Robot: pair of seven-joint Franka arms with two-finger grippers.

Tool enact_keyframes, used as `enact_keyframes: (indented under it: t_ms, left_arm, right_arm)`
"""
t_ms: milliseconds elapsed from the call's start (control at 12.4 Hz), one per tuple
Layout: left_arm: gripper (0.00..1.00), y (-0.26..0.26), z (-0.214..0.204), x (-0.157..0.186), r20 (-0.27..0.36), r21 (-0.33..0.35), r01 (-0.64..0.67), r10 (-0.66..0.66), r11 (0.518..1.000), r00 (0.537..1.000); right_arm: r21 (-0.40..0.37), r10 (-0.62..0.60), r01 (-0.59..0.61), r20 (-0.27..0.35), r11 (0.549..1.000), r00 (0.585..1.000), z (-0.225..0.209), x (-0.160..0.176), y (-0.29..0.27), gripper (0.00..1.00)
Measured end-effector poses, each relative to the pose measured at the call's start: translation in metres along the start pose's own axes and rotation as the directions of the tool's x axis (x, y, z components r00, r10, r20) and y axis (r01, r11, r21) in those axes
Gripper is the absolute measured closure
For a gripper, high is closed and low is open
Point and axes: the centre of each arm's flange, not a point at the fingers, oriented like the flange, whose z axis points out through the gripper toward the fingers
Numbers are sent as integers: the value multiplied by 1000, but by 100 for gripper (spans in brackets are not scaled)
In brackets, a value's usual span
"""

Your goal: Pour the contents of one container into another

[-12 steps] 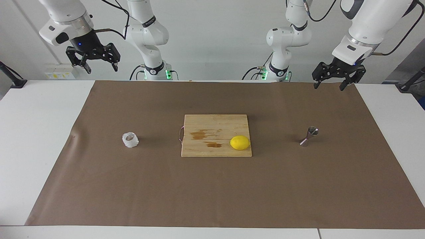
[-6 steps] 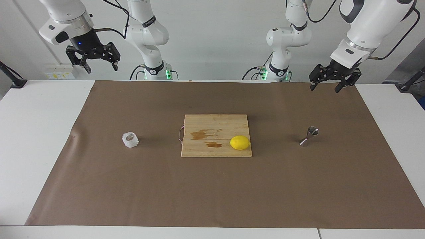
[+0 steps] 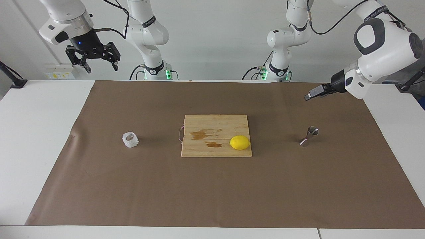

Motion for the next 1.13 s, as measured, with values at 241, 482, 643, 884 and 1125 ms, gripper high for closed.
enact_keyframes:
  t_ms: [241, 482, 643, 884, 1125]
  left_arm:
    - [0, -23, 22, 18, 236, -48, 328, -309, 943, 921]
    - [0, -41, 45, 41, 389, -5, 489, -449, 872, 804]
    - [0, -56, 58, 57, 466, 7, 521, -463, 854, 754]
    - [0, -67, 62, 88, 566, -54, 541, -421, 839, 709]
    - [0, -76, 63, 112, 630, -120, 550, -364, 827, 686]
  right_arm:
    - [0, 0, 0, 0, 1000, 1000, 0, 0, 0, 0]
    - [0, 0, 0, 0, 1000, 1000, 0, 0, 0, 0]
    - [0, 0, 0, 0, 1000, 1000, 0, 0, 0, 0]
    - [0, 0, 0, 0, 1000, 1000, 0, 0, 0, 0]
    - [0, 0, 0, 0, 1000, 1000, 0, 0, 0, 0]
